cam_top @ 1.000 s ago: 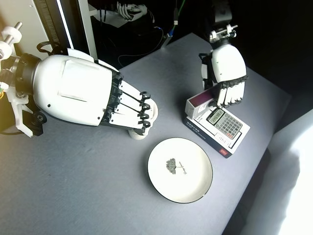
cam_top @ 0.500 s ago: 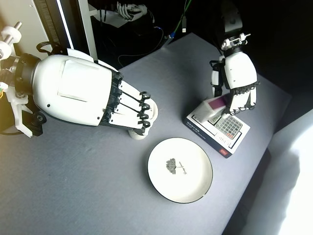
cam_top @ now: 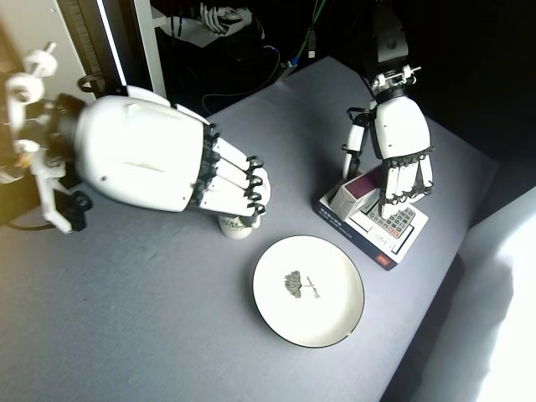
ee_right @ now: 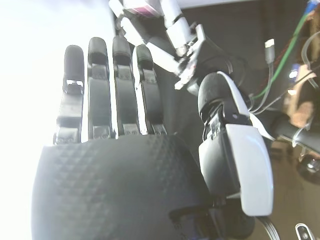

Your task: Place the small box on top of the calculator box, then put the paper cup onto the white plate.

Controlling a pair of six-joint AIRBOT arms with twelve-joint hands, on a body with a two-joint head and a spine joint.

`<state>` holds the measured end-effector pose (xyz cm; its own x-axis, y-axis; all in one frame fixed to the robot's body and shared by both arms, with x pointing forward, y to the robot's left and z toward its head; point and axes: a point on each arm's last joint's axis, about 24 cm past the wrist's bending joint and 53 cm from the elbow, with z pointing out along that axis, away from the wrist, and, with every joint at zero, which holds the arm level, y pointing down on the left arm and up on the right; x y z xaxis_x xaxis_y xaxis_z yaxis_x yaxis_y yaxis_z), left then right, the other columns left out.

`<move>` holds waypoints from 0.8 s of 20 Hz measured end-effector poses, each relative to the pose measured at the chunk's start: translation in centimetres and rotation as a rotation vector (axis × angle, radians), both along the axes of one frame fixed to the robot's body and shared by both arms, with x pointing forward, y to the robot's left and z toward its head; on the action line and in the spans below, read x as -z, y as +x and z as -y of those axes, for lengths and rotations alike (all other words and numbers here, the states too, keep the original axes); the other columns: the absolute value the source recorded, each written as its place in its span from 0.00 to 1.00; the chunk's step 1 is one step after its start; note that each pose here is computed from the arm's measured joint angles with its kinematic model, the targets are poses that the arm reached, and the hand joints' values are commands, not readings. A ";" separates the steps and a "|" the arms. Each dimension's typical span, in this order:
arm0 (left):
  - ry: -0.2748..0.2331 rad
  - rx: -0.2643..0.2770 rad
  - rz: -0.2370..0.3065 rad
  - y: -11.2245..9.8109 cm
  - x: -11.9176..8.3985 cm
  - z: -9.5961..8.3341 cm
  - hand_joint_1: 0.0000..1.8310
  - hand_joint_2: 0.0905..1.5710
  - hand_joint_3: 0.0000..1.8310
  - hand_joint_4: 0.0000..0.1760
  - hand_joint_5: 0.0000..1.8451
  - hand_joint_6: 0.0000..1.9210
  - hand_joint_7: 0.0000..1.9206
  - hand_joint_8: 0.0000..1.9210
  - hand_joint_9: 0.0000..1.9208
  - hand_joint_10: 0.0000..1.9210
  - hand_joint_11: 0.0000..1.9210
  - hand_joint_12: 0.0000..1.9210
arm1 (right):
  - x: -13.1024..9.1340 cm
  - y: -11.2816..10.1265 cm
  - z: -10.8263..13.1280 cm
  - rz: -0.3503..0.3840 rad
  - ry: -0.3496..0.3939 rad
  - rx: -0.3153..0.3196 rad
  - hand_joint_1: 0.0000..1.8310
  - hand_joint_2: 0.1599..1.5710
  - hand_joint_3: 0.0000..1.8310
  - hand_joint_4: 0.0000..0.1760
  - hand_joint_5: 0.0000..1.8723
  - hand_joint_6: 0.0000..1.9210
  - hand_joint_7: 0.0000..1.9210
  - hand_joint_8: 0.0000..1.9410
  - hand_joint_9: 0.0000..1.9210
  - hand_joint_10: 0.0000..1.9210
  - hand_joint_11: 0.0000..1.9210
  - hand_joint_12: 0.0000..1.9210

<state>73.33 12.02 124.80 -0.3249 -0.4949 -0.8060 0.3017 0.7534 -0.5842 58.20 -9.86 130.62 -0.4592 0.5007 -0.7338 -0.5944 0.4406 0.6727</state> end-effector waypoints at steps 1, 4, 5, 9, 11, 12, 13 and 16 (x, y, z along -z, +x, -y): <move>-0.001 -0.002 0.000 0.0 0.0 -0.1 0.33 0.62 0.00 0.00 0.07 0.00 0.08 0.00 0.09 0.00 0.00 0.30 | -0.2 0.2 0.1 0.001 0.003 0.007 0.09 0.81 0.00 0.00 0.22 0.00 0.23 0.00 0.22 0.00 0.00 0.53; -0.007 0.006 0.014 -0.5 -0.7 0.4 0.28 0.58 0.00 0.00 0.05 0.00 0.06 0.00 0.06 0.00 0.00 0.24 | -1.0 0.4 -0.4 -0.009 0.033 0.008 0.09 0.79 0.00 0.00 0.21 0.00 0.21 0.00 0.20 0.00 0.00 0.50; -0.007 0.011 0.017 -0.8 -0.8 0.6 0.28 0.58 0.00 0.00 0.05 0.00 0.06 0.00 0.06 0.00 0.00 0.24 | -0.8 0.4 -0.9 -0.014 0.029 0.002 0.09 0.79 0.00 0.00 0.21 0.00 0.21 0.00 0.20 0.00 0.00 0.50; -0.003 -0.009 0.010 -2.2 -1.0 -0.5 0.23 0.56 0.00 0.00 0.09 0.01 0.09 0.01 0.09 0.01 0.00 0.28 | -0.2 -0.1 -3.6 -0.031 0.020 -0.053 0.30 0.43 0.00 0.00 0.00 0.00 0.00 0.00 0.00 0.00 0.00 0.00; -0.004 -0.029 0.018 -2.9 -1.5 -1.8 0.23 0.56 0.00 0.00 0.09 0.00 0.09 0.00 0.09 0.00 0.00 0.27 | -0.1 -0.3 -4.5 -0.036 0.020 -0.071 0.43 0.38 0.00 0.00 0.00 0.00 0.00 0.00 0.00 0.00 0.00 0.00; -0.001 -0.039 0.030 -3.4 -2.0 -2.6 0.22 0.57 0.00 0.00 0.09 0.00 0.10 0.00 0.10 0.00 0.00 0.28 | 0.0 -0.3 -5.0 -0.047 0.027 -0.077 0.49 0.40 0.00 0.00 0.00 0.00 0.00 0.00 0.00 0.00 0.00 0.00; 0.004 -0.040 0.043 -3.8 -2.4 -2.9 0.21 0.57 0.00 0.00 0.09 0.00 0.09 0.00 0.10 0.00 0.00 0.28 | -0.1 -0.4 -5.3 -0.049 0.032 -0.082 0.53 0.40 0.00 0.00 0.00 0.00 0.00 0.00 0.00 0.00 0.00 0.00; 0.010 -0.021 0.080 -5.4 -3.5 -3.5 0.22 0.58 0.00 0.00 0.09 0.00 0.09 0.00 0.09 0.00 0.00 0.25 | -0.2 -0.6 -6.4 -0.055 0.036 -0.101 0.59 0.45 0.00 0.00 0.00 0.00 0.00 0.00 0.00 0.00 0.00 0.00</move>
<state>67.94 15.55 128.33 -0.2489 -0.4928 -0.8338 0.3308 0.7658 -0.5514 57.62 -3.46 130.77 -0.5482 0.4753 -0.6881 -0.5962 0.3549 0.7201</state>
